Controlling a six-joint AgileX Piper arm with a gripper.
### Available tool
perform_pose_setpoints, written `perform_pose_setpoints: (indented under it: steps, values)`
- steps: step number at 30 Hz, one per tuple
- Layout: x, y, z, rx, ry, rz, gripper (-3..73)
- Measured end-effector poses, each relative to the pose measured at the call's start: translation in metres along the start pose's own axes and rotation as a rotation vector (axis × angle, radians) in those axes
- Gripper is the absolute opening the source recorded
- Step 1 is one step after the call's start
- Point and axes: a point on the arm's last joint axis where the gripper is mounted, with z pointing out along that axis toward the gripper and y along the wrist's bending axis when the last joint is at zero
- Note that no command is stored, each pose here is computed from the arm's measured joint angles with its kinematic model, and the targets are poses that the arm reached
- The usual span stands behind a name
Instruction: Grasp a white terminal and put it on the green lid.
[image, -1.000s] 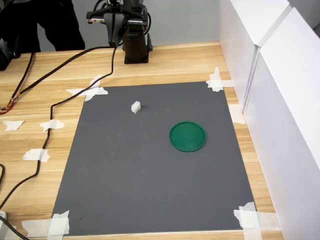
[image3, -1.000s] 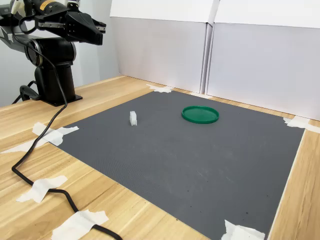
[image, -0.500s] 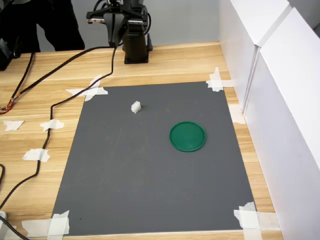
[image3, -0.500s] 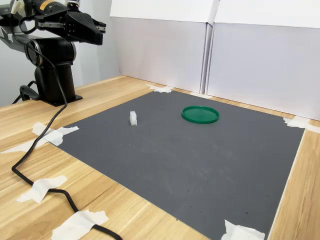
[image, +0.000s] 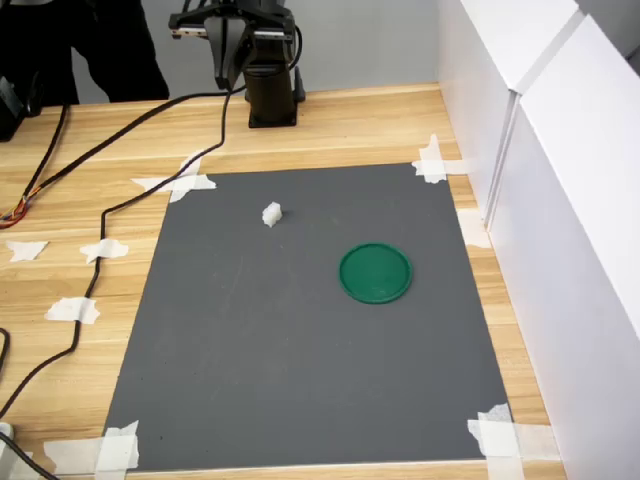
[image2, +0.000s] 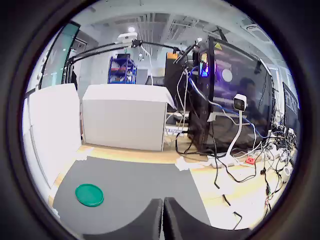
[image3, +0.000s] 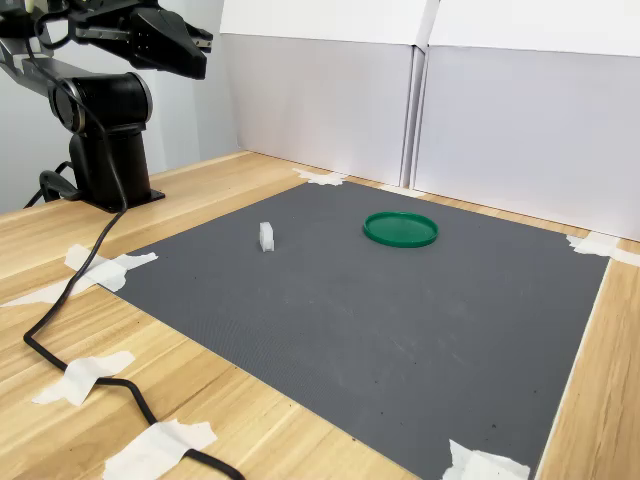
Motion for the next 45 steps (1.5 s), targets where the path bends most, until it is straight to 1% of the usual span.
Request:
perform_pose_setpoints:
  steps: [6, 13, 15, 20, 26, 30, 32, 35, 38, 41, 45]
  values:
    - [-0.021, -0.002, 0.015, -0.023, 0.202, 0.0, -1.6]
    - [-0.033, -0.003, 0.04, -0.065, 0.558, 0.002, -1.6]
    - [-0.035, -0.003, 0.05, -0.079, 0.636, 0.012, -1.6]
    - [-0.042, -0.001, 0.072, -0.123, 0.782, 0.033, -1.6]
    - [-0.044, 0.002, 0.094, -0.204, 0.922, -0.034, -1.6]
    - [-0.04, 0.003, 0.107, -0.243, 1.002, -0.063, 1.6]
    - [-0.039, 0.004, 0.112, -0.264, 1.023, -0.072, 5.4]
    - [-0.04, 0.005, 0.118, -0.297, 1.031, -0.084, 13.6]
    - [-0.041, 0.007, 0.124, -0.32, 1.032, -0.087, 26.0]
    - [-0.04, 0.008, 0.13, -0.333, 1.046, -0.073, 40.6]
    - [-0.033, 0.009, 0.138, -0.331, 1.091, -0.046, 56.4]
